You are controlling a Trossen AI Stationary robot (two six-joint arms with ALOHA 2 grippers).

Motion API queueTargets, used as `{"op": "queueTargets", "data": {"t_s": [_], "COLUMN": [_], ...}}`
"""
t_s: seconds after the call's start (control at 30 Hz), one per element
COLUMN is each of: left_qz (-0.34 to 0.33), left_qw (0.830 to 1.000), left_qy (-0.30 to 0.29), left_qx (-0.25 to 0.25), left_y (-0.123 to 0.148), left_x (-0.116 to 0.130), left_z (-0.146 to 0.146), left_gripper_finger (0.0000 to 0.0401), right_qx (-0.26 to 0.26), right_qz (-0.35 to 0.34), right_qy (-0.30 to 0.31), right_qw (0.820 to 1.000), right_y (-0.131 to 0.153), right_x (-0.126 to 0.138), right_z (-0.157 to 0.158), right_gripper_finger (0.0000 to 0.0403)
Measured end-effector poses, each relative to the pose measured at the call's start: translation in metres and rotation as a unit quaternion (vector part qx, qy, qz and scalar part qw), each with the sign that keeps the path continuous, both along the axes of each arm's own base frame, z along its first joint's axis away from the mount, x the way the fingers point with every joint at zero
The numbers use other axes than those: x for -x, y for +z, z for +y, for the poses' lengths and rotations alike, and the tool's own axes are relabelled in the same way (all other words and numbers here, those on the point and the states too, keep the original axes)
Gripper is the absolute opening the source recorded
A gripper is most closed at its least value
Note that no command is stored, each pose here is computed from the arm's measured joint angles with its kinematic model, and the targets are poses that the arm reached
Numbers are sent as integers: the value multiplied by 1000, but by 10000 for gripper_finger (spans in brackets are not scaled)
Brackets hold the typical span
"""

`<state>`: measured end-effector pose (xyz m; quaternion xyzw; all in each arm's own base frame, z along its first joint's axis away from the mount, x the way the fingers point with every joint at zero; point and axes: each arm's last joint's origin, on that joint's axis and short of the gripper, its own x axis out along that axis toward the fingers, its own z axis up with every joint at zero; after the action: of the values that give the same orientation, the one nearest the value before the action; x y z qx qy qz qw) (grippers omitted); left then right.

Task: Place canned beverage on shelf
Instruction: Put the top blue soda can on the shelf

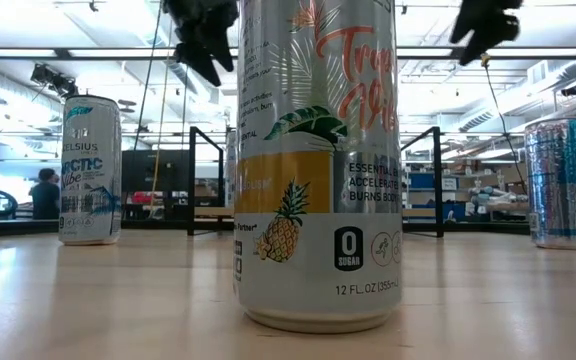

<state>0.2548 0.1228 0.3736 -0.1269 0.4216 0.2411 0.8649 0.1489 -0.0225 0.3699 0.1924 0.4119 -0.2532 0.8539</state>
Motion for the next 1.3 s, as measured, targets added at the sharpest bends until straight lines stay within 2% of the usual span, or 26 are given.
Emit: {"op": "queueTargets", "data": {"t_s": [0.17,0.37,0.5,0.67,0.83,1.07,1.3], "left_qz": [-56,-105,-118,-129,-129,-130,-138], "left_qw": [998,993,988,982,980,980,980], "left_qy": [-10,-56,-93,-132,-150,-151,-145], "left_qx": [-13,-22,-22,-21,-18,-15,-12], "left_y": [-3,0,1,2,2,2,3], "left_x": [8,1,-8,-15,-16,-16,-17], "left_z": [-19,-45,-63,-83,-93,-95,-95], "left_gripper_finger": [312,312,312,312,312,312,312], "right_qx": [11,31,12,-45,-72,-75,-72], "right_qz": [18,40,33,4,13,16,22], "right_qy": [17,44,66,101,116,137,133], "right_qw": [1000,998,997,994,991,988,988], "right_y": [-26,-59,-75,-88,-95,-95,-96], "right_x": [15,30,36,38,38,38,41], "right_z": [11,16,20,26,31,36,41], "right_gripper_finger": [319,319,319,319,319,319,319]}}
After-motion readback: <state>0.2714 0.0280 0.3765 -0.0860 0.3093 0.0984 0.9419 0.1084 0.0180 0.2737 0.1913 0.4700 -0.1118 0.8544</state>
